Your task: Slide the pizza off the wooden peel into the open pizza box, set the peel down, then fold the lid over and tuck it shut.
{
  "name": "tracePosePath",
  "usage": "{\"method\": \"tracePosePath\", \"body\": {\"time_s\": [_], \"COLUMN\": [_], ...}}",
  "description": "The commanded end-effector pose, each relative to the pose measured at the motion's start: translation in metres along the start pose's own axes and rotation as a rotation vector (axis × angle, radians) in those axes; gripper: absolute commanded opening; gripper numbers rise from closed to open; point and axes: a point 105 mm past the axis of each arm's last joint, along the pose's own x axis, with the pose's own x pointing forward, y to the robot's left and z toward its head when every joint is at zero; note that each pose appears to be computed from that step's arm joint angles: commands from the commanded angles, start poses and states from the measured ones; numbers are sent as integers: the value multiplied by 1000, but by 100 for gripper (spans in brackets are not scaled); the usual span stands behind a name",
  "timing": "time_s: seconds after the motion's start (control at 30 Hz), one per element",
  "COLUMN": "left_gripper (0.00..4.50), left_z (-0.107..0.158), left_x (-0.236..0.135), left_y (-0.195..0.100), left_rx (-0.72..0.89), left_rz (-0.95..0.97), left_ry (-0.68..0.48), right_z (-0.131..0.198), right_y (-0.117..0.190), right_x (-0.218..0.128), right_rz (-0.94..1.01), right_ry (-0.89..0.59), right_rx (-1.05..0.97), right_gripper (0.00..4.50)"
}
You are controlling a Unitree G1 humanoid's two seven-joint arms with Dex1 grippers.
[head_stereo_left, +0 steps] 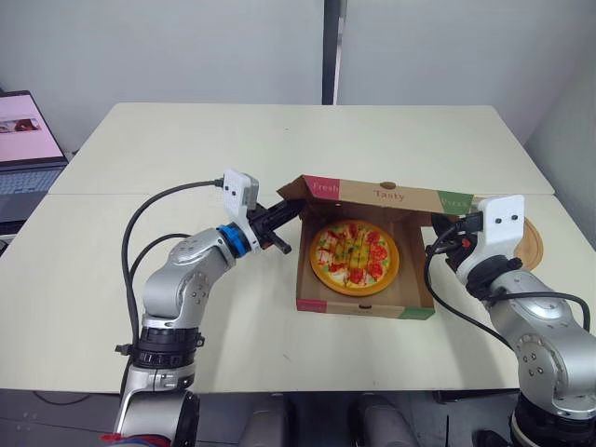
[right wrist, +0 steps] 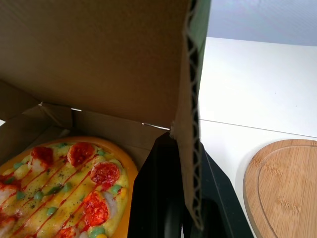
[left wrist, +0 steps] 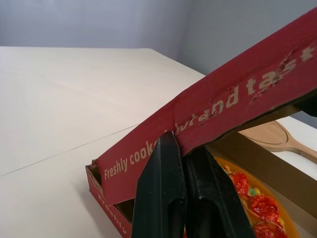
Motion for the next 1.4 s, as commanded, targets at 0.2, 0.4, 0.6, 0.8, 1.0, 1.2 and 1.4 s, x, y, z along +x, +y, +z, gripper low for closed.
{"method": "tracePosePath", "body": {"time_s": [0.2, 0.4, 0.6, 0.8, 1.0, 1.2, 1.4], "left_gripper": [0, 0, 0, 0, 0, 0, 0], "left_z": [5, 4, 3, -2, -4, -4, -5], "left_x": [2, -1, -2, -4, -6, -8, -8], "left_y": [-11, -9, -9, -9, -5, -4, -3], "left_rx": [42, 54, 70, 87, 102, 111, 117], "left_rz": [-56, -53, -68, -93, -101, -103, -105], "left_ry": [-15, -4, 6, 27, 40, 44, 45], "right_z": [10, 7, -4, -16, 28, 75, 82], "right_y": [0, -7, -11, -44, -106, -96, -47], "right_x": [-2, -9, -26, -52, -52, -34, -10], "right_rz": [18, 47, 148, 183, 31, 154, 388], "right_ry": [-61, -36, 47, 170, 71, -40, -37], "right_rx": [19, 2, -39, -152, -292, -329, -357], "right_gripper": [96, 307, 408, 408, 408, 241, 21]}}
